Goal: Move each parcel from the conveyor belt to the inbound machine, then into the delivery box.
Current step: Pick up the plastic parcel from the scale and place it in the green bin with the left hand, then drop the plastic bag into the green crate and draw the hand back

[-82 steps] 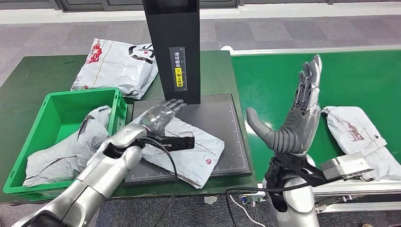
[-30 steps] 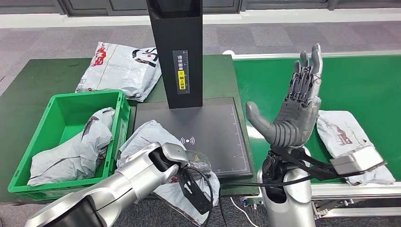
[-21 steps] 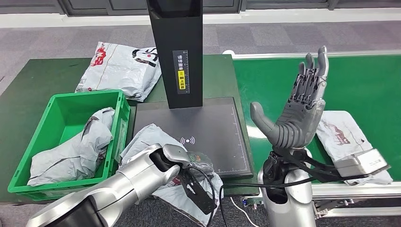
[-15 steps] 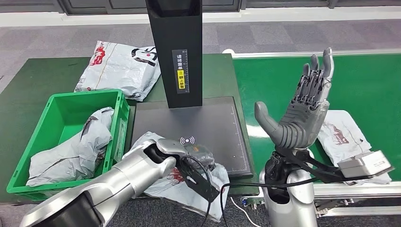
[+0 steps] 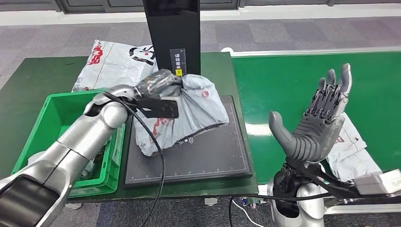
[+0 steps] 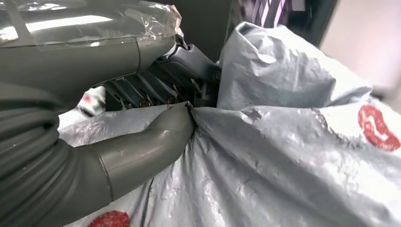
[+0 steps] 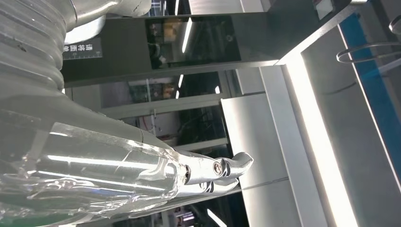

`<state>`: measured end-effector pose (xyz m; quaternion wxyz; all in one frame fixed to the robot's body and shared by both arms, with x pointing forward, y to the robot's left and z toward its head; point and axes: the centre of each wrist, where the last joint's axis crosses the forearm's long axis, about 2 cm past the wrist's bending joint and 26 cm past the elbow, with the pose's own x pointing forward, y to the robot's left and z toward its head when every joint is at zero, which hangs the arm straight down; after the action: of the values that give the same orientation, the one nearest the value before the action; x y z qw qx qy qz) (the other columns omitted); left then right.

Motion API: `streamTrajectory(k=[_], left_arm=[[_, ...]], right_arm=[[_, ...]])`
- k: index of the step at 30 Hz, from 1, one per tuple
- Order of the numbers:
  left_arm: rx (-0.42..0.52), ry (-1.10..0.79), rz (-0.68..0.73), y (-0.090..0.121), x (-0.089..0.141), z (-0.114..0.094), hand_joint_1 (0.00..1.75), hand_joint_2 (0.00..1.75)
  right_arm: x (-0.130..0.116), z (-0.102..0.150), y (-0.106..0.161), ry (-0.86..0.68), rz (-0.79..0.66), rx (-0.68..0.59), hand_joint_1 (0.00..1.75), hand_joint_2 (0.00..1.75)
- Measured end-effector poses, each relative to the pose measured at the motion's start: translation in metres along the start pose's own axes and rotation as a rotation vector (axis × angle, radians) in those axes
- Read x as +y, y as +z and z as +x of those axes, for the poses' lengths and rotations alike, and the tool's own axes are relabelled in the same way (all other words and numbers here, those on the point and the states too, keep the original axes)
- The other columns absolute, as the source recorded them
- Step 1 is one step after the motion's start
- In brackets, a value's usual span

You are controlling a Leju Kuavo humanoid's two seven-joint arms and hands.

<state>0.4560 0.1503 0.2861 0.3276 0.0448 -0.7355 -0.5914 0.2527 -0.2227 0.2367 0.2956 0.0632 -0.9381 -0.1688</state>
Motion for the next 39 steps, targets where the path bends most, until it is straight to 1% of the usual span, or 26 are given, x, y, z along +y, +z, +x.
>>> streamTrajectory(k=[4, 9, 12, 16, 19, 21, 23, 25, 28, 30, 32, 35, 39], left_arm=[[-0.013, 0.004, 0.195, 0.023, 0.031, 0.000, 1.75, 1.75], [0.067, -0.114, 0.416, 0.056, 0.067, 0.003, 1.75, 1.75], [0.110, -0.171, 0.517, 0.075, 0.087, 0.005, 1.75, 1.75], [0.226, -0.302, 0.617, 0.096, 0.110, 0.009, 1.75, 1.75], [0.329, -0.408, 0.658, 0.107, 0.121, 0.009, 1.75, 1.75], [0.367, -0.445, 0.673, 0.112, 0.126, 0.008, 1.75, 1.75], [0.403, -0.480, 0.681, 0.116, 0.129, 0.008, 1.75, 1.75], [0.473, -0.550, 0.674, 0.118, 0.132, 0.006, 1.75, 1.75], [0.663, -0.721, 0.611, 0.121, 0.137, -0.002, 1.75, 1.75], [0.790, -0.816, 0.536, 0.122, 0.137, -0.015, 1.75, 1.75], [0.887, -0.859, 0.449, 0.121, 0.133, -0.029, 1.75, 1.75], [0.971, -0.868, 0.323, 0.117, 0.118, -0.052, 1.75, 1.75], [1.010, -0.860, 0.215, 0.117, 0.103, -0.069, 1.75, 1.75]], right_arm=[[-0.003, 0.005, 0.005, 0.017, -0.012, 0.003, 0.00, 1.75], [-0.008, 0.013, 0.010, 0.055, -0.008, 0.006, 0.00, 1.75], [-0.010, 0.016, 0.012, 0.064, 0.000, 0.009, 0.00, 1.75], [-0.013, 0.019, 0.010, 0.070, 0.004, 0.010, 0.00, 1.75], [-0.013, 0.020, 0.008, 0.074, 0.007, 0.014, 0.00, 1.75], [-0.012, 0.020, 0.008, 0.075, 0.006, 0.014, 0.00, 1.75], [-0.013, 0.021, 0.007, 0.078, 0.004, 0.013, 0.00, 1.75], [-0.013, 0.021, 0.006, 0.078, 0.007, 0.017, 0.00, 1.75], [-0.011, 0.021, 0.004, 0.071, 0.021, 0.024, 0.00, 1.75], [-0.009, 0.020, 0.002, 0.065, 0.029, 0.024, 0.00, 1.75], [-0.009, 0.020, 0.000, 0.061, 0.035, 0.021, 0.00, 1.75], [-0.009, 0.019, -0.001, 0.062, 0.038, 0.017, 0.00, 1.75], [-0.010, 0.018, -0.002, 0.067, 0.036, 0.016, 0.00, 1.75]])
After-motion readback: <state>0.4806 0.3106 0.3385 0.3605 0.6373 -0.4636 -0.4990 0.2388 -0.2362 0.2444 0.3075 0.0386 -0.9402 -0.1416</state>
